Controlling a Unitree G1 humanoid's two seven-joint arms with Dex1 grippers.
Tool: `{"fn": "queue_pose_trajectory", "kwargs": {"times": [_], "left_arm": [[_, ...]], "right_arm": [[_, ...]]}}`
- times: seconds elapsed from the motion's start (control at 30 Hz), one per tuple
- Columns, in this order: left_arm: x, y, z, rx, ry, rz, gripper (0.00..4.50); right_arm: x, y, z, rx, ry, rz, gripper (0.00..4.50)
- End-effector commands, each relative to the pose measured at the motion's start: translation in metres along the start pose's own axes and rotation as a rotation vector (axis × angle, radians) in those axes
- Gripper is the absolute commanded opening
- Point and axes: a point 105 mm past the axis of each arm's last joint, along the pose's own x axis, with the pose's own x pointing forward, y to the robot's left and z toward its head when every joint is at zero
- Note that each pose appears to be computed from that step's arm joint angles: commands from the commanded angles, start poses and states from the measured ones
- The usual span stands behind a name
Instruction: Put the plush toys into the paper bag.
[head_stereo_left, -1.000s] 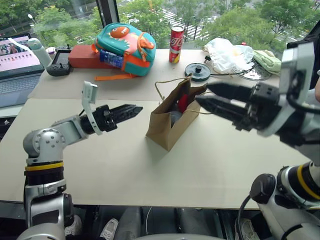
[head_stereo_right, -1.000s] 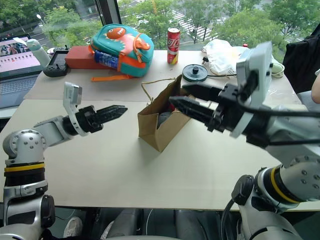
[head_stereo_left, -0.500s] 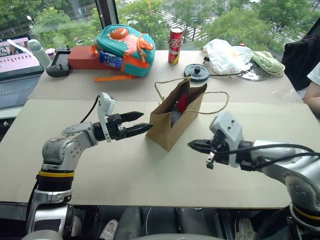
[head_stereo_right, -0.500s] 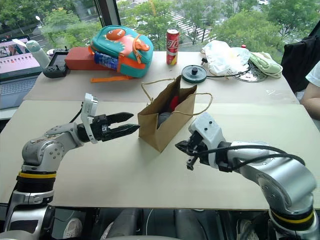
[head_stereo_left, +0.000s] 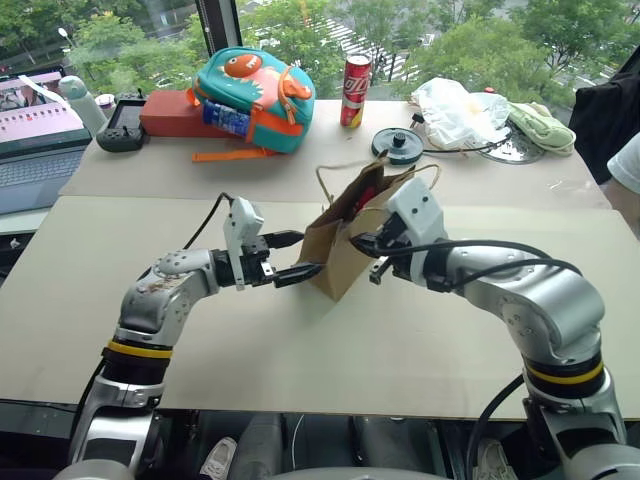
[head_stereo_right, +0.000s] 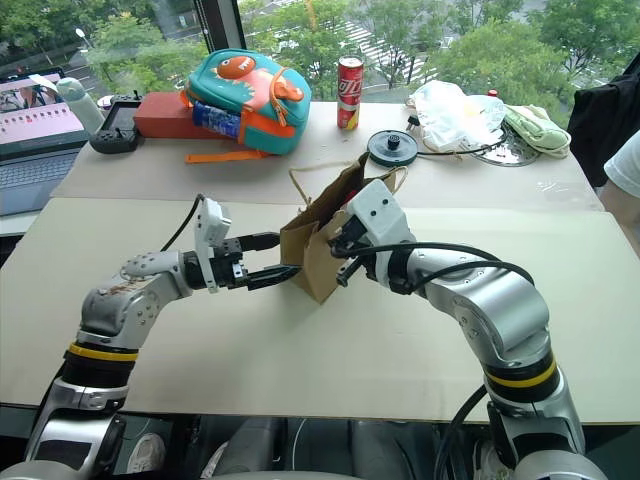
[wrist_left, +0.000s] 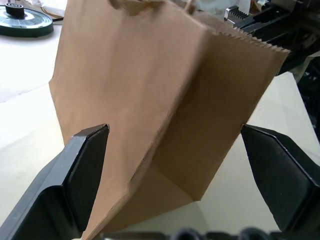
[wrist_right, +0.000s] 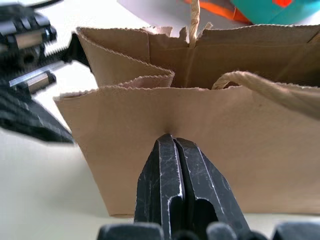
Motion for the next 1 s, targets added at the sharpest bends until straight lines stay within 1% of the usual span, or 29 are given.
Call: {"fn": "queue_pose_trajectory", "kwargs": {"times": [0.03,0.23,0.3,0.4,0.57,0.8,0.9,0.93,0.97,1.0], "left_arm": [[0.005,-0.006,0.013,0.059,-0.033,-0.011,4.5],[0.012,-0.002,0.01,0.084,-0.032,0.025,4.5],[0.015,-0.009,0.014,0.074,-0.057,-0.007,4.5],[0.015,-0.017,0.011,0.079,-0.033,-0.042,4.5],[0.019,-0.005,0.005,0.084,-0.017,0.036,4.5],[0.026,0.006,0.0,0.122,0.006,0.096,4.5],[0.03,0.004,0.002,0.108,-0.016,0.09,3.72],[0.031,0.003,0.002,0.107,-0.019,0.086,3.34],[0.032,0.003,0.002,0.108,-0.019,0.088,3.07],[0.032,0.003,0.002,0.11,-0.019,0.088,2.66]], "right_arm": [[0.003,-0.002,0.017,-0.019,-0.058,-0.026,0.03],[0.009,-0.001,0.019,-0.005,-0.065,-0.028,0.03],[0.01,-0.001,0.019,-0.003,-0.064,-0.029,0.03],[0.01,-0.005,0.019,0.004,-0.06,-0.044,0.03],[0.012,-0.005,0.02,0.016,-0.066,-0.046,0.03],[0.012,-0.002,0.021,0.02,-0.07,-0.043,0.03],[0.011,-0.002,0.021,0.02,-0.07,-0.044,0.0],[0.011,-0.002,0.021,0.021,-0.07,-0.044,0.0],[0.011,-0.002,0.021,0.021,-0.07,-0.045,0.0],[0.011,-0.002,0.022,0.021,-0.071,-0.045,0.0]]}}
